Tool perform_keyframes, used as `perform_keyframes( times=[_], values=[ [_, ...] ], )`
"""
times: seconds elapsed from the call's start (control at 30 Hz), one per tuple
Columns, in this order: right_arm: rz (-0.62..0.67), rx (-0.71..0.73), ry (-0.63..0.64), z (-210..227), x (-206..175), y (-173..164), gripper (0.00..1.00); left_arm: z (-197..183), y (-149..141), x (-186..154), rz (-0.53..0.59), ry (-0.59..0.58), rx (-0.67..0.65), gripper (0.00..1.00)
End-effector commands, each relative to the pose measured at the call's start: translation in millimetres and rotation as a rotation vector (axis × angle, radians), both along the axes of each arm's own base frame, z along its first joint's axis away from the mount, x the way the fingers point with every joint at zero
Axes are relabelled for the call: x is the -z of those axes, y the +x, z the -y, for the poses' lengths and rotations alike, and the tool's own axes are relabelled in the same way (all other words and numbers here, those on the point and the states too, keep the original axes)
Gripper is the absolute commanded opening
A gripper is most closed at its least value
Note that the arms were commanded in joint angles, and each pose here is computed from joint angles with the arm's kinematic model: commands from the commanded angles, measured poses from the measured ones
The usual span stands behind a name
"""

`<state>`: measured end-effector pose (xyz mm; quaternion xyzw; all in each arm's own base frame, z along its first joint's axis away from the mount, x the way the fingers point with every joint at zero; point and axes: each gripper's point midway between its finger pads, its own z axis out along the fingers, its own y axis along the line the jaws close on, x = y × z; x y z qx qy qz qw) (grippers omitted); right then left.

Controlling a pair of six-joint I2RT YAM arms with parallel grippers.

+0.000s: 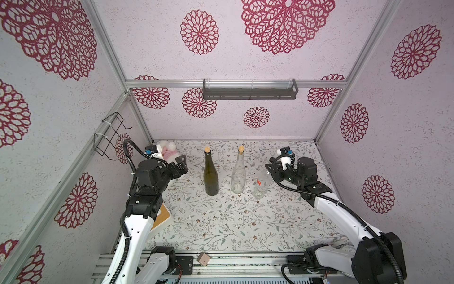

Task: Remove the label from the bottle
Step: Pick up the bottle from the center of the board.

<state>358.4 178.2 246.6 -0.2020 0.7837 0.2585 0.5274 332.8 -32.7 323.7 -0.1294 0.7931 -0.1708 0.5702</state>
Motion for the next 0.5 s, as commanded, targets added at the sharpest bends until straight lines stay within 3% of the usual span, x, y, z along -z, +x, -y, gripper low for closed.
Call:
perform_keyframes(
  times=[0.0,0.47],
  values=[
    [0.118,-0.008,0.036,-2.4,-39.5,-5.0,0.07,3.0,2.4,-6.0,0.023,-0.016,0.007,0.97],
    [0.152,-0.063,-0.013,-25.5,-58.2,-36.3,0.03,2.8,-1.1,-9.1,0.03,-0.014,0.007,0.97]
  ],
)
